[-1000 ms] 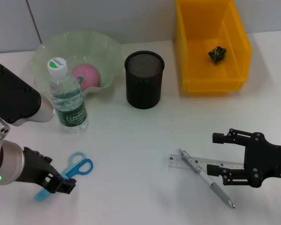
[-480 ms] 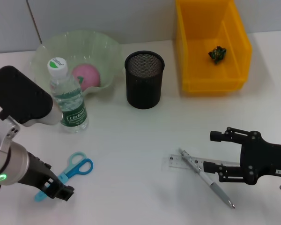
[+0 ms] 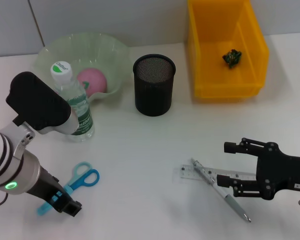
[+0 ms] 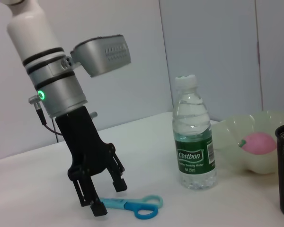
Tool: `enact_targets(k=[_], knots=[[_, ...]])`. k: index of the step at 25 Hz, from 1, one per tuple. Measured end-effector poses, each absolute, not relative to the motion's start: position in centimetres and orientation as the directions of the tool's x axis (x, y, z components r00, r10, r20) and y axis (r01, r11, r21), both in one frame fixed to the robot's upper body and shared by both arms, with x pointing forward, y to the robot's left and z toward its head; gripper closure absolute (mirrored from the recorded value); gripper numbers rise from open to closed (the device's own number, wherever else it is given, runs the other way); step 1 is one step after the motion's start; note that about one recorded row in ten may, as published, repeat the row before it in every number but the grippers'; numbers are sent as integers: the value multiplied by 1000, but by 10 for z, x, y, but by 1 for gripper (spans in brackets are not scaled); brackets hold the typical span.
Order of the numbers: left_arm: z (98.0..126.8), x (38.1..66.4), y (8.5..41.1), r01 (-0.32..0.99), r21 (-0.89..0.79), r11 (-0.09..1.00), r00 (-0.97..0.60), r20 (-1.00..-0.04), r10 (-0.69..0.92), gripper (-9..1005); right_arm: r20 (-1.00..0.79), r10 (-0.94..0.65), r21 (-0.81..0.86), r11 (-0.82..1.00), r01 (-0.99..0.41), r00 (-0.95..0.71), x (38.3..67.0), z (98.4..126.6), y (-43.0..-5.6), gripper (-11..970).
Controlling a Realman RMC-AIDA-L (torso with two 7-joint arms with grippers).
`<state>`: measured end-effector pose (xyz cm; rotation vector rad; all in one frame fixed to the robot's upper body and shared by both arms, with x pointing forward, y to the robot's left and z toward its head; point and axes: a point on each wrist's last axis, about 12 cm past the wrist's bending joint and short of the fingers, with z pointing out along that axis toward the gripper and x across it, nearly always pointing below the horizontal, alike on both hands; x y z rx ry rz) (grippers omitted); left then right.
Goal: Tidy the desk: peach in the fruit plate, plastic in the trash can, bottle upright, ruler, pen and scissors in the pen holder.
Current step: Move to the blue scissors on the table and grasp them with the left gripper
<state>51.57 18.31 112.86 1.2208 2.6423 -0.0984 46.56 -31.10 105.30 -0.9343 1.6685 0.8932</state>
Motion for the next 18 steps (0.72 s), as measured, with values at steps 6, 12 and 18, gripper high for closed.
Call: enact_targets(k=[6,12,18], knots=[[1126,519,183,759,29,651,-632,-209,746,214,-960,-170,129,434,-892,-222,465,1052,-311,171],[1126,522,182,760,30,649,-631,-202,749,216,-958,-174,134,432,-892,-228,465,1050,-311,173],[1124,525,181,764,32,645,-629,-186,755,219,-958,-176,132,430,-893,-227,465,1050,-310,174]])
